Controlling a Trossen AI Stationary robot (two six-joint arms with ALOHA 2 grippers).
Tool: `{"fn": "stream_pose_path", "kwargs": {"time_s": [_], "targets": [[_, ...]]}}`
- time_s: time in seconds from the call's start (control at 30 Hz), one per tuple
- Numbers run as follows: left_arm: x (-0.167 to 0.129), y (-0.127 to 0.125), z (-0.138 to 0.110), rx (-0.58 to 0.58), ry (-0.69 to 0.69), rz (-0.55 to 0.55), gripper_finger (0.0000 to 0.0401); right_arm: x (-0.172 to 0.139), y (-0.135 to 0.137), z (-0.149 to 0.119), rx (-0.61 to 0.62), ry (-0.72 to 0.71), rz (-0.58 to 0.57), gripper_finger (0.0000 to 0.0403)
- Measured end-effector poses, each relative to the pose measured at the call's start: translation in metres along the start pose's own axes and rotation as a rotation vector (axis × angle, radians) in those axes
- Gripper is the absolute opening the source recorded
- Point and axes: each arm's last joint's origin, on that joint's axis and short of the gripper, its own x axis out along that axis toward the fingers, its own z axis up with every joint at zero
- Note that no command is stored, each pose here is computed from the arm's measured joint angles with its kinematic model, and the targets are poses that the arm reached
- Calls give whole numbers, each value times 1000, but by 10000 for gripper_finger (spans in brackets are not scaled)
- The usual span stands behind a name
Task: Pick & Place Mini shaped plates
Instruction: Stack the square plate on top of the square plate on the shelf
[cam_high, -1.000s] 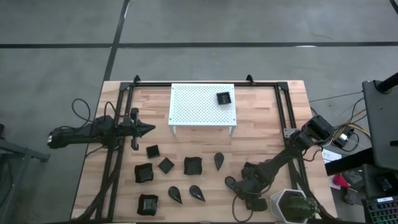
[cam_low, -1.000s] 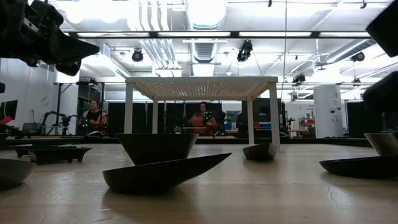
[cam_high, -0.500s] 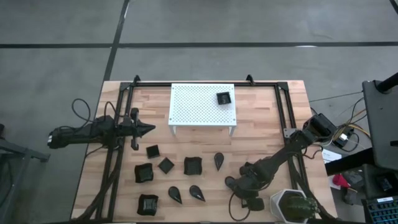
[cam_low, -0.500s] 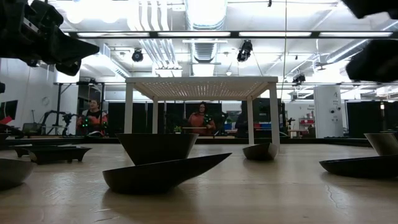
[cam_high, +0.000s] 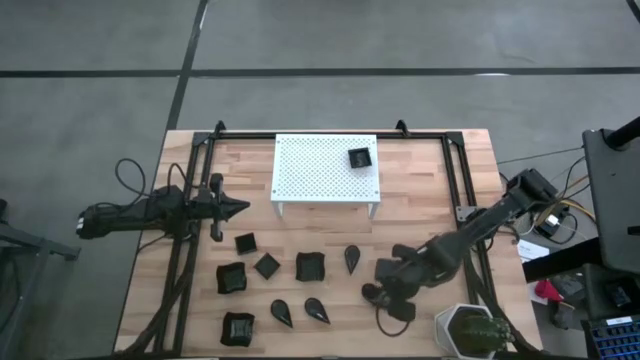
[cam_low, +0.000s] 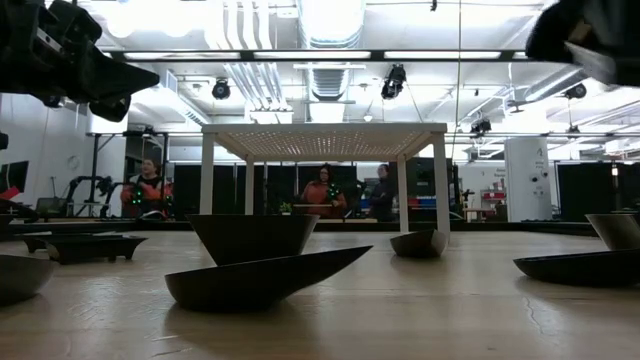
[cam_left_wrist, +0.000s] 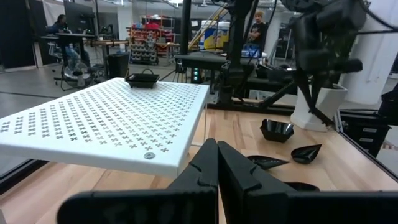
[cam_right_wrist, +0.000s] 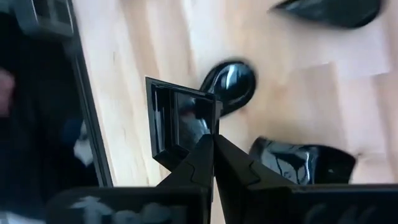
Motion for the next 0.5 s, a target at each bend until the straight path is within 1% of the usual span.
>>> {"fn": "stream_pose_path", "kwargs": {"time_s": [0.23, 0.4, 0.5], "targets": [[0, 0, 0, 0, 0, 1, 0, -36, -13, 10, 142, -254, -29, 8], [0, 0, 0, 0, 0, 4, 0, -68, -29, 22, 287, -455, -10, 8], [0, 0, 0, 0, 0, 5, 0, -88, -43, 27, 359, -561, -3, 8]]}}
